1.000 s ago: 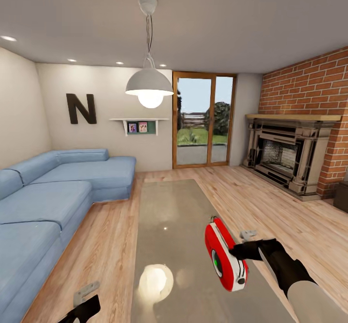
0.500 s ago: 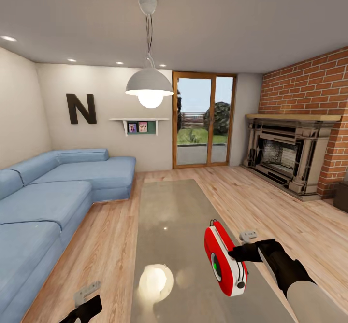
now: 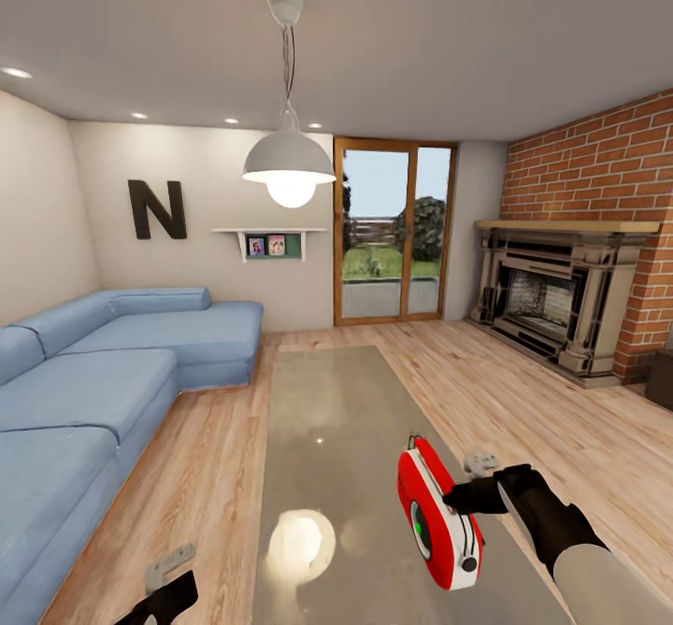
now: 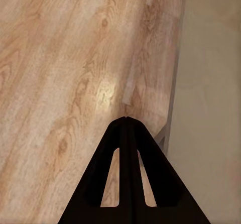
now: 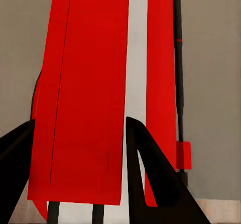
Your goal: Turn on the radio receiver that's on the table in the living room.
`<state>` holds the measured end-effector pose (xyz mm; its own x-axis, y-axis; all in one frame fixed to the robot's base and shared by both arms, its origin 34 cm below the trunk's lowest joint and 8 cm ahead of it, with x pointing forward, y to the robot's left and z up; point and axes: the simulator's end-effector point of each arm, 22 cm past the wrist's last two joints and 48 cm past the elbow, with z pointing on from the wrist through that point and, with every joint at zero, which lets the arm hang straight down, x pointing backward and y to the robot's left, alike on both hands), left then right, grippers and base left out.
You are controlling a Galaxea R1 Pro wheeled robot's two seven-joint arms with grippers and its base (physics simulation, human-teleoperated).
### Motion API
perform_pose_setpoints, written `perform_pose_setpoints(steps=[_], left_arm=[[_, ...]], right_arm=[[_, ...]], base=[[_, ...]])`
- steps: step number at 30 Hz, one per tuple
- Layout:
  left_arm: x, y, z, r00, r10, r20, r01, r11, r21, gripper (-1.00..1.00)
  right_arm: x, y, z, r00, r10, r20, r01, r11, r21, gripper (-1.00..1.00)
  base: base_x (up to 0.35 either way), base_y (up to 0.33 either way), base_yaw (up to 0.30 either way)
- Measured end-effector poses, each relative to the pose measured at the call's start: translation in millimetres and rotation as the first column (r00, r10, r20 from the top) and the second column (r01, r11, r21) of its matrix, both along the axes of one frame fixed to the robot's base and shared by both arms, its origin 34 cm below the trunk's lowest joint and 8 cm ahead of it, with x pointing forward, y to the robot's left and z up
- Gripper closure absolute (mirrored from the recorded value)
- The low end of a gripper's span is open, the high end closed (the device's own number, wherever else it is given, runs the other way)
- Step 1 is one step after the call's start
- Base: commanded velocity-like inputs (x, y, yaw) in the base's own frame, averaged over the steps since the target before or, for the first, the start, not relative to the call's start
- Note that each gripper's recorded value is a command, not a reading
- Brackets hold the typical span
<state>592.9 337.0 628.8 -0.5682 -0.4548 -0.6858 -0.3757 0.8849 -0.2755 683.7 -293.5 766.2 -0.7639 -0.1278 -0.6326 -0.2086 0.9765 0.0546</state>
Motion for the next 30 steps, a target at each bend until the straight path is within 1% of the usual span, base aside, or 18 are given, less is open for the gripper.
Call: perform_pose_setpoints(steps=[2,14,19,27,30], left_arm=[[-0.2,-0.3,-3.6,1.0,0.0,-0.001,0.0,1.0,0.0,1.0],[-1.4,-1.1,-24.5,1.0,0.001,0.0,-0.001,1.0,0.001,1.0],[-1.2,0.4,-24.1,1.0,-0.001,0.002,0.001,1.0,0.0,1.0],[-1.1,-0.1,-24.1,1.0,-0.002,0.002,0.002,1.0,-0.001,1.0],[-1.3,-0.2,-25.9,1.0,-0.002,0.002,0.002,1.0,-0.001,1.0]], right_arm=[[-5.8,-0.4,-12.7,1.0,-0.002,-0.025,0.002,1.0,0.0,1.0],[-10.2,6.3,-38.1,0.999,0.007,-0.037,-0.006,1.0,0.019,1.0],[-10.2,8.2,-38.5,0.999,0.009,-0.037,-0.008,1.0,0.02,1.0],[-14.4,10.1,-45.0,0.998,0.009,-0.054,-0.008,1.0,0.024,1.0],[-19.5,9.5,-54.3,0.997,0.008,-0.075,-0.006,1.0,0.022,1.0]], base=[[0.0,0.0,0.0],[0.0,0.0,0.0],[0.0,0.0,0.0],[0.0,0.0,0.0],[0.0,0.0,0.0]])
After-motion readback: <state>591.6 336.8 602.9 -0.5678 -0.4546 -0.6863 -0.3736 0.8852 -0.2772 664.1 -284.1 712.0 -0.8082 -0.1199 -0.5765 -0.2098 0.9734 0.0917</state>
